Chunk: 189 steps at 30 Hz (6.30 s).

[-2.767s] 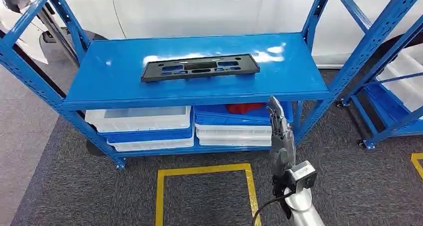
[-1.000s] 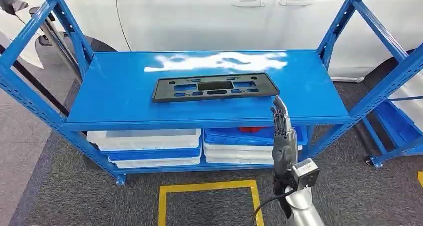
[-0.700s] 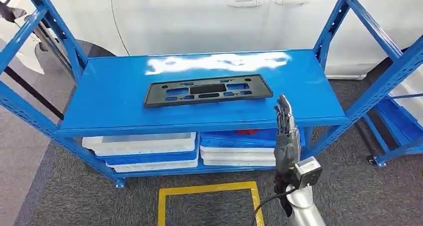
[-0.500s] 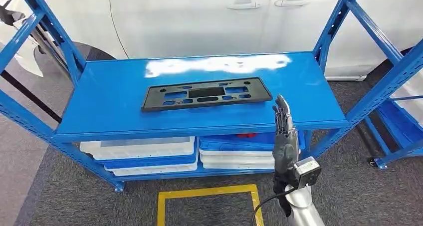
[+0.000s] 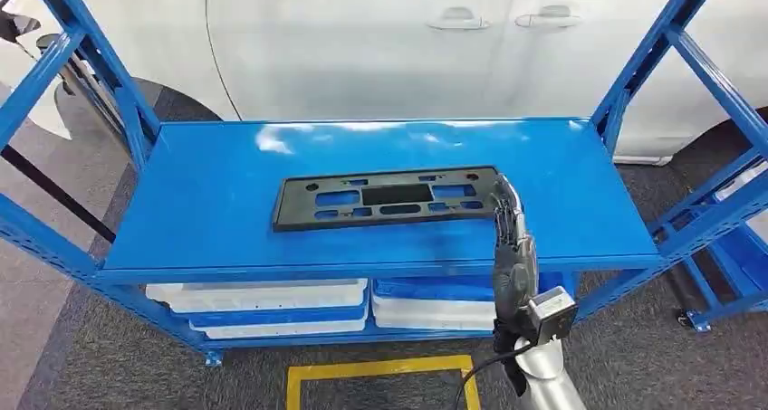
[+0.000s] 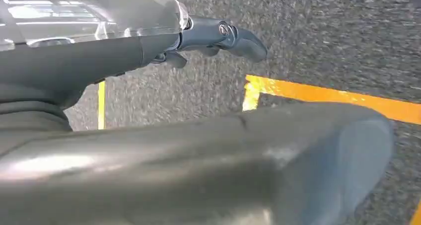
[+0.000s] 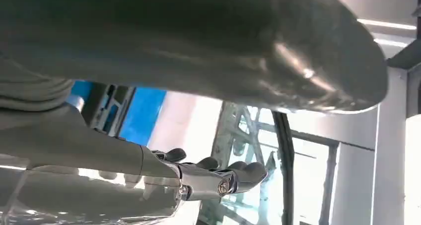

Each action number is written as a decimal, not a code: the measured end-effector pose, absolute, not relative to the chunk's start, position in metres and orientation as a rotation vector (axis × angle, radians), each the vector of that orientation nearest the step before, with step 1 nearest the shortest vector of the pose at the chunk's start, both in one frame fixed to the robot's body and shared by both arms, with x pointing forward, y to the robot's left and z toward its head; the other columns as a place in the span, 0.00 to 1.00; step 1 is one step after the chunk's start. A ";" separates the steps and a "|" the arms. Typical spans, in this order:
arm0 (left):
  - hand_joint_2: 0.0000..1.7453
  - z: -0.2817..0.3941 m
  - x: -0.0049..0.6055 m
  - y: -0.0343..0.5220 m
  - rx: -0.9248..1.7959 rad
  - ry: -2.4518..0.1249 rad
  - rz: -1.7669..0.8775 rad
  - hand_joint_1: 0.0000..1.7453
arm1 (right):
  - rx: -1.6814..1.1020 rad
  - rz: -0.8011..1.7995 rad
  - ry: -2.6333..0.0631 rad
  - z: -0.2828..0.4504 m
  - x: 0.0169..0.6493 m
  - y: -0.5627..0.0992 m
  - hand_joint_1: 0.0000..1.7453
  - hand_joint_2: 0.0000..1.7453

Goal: Take the parts from the cabinet and place them on the table.

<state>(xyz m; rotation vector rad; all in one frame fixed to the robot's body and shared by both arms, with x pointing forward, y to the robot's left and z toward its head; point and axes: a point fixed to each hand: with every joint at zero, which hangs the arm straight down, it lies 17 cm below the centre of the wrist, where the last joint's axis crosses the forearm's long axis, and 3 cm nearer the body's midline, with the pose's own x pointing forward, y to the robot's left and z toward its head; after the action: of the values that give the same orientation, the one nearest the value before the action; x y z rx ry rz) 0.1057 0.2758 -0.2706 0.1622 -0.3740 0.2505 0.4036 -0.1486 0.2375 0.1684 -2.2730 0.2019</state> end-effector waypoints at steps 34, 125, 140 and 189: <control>0.00 -0.279 0.075 0.278 0.221 -0.168 0.240 0.00 | -0.256 0.767 -2.477 0.279 0.366 -0.082 0.00 1.00; 0.00 -0.274 0.102 0.273 0.191 -0.313 0.119 0.00 | -1.023 2.089 -1.539 0.089 0.523 -0.006 1.00 1.00; 1.00 -0.269 0.113 0.269 0.165 -0.392 0.098 0.00 | -1.017 2.045 -1.569 0.095 0.524 -0.004 1.00 1.00; 1.00 -0.243 0.156 0.270 0.122 -0.677 0.223 0.00 | 0.614 0.416 -2.707 0.410 0.318 -0.092 1.00 1.00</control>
<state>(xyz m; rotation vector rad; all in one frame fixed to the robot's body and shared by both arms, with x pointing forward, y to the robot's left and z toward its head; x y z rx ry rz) 0.1564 0.2705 -0.2433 0.1217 -0.6767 0.2228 0.3182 -0.0922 0.4098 0.6139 -2.7067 0.4161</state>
